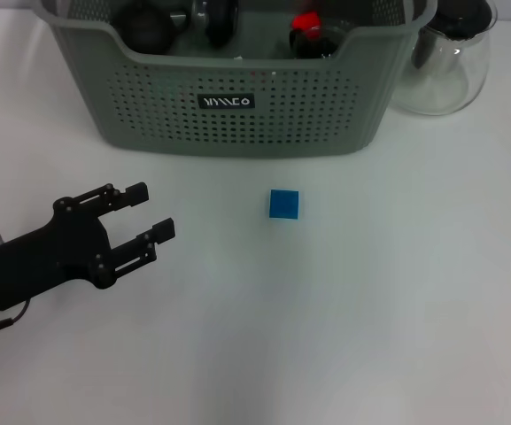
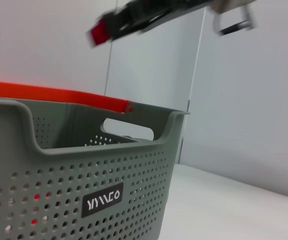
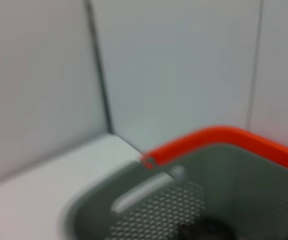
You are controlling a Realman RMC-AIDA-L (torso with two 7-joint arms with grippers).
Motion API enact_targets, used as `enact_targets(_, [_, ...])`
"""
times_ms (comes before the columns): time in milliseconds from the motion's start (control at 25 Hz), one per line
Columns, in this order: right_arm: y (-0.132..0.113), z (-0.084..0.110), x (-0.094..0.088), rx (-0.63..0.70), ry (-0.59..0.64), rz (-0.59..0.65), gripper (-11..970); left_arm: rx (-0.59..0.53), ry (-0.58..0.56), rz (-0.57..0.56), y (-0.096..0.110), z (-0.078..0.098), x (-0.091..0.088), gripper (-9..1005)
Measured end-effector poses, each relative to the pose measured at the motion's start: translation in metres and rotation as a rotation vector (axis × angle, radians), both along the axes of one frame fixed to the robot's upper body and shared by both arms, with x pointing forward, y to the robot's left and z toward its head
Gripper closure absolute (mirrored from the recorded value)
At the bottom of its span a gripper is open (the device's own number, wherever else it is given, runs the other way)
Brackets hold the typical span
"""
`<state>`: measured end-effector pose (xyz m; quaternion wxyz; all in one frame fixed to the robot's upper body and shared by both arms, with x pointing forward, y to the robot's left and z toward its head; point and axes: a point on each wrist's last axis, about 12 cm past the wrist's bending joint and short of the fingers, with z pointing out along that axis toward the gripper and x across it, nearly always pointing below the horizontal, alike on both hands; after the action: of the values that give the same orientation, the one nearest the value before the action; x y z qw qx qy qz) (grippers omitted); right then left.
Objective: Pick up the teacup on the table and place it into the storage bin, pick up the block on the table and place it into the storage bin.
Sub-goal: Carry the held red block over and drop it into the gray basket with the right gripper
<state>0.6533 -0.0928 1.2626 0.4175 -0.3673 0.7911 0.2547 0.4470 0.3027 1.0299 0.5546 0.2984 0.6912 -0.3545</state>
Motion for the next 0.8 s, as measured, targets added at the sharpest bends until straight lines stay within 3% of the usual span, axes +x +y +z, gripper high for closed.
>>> enact_targets(160, [0.029, -0.021, 0.028, -0.134, 0.027, -0.070, 247, -0.001, -0.001, -0.002, 0.000, 0.000, 0.000, 359])
enact_targets(320, [0.043, -0.043, 0.044, -0.273, 0.028, -0.144, 240, -0.001, -0.004, -0.010, -0.001, 0.001, 0.002, 359])
enact_targets(800, [0.043, -0.058, 0.043, -0.293, 0.053, -0.165, 219, -0.009, 0.006, -0.004, -0.002, 0.001, 0.001, 359])
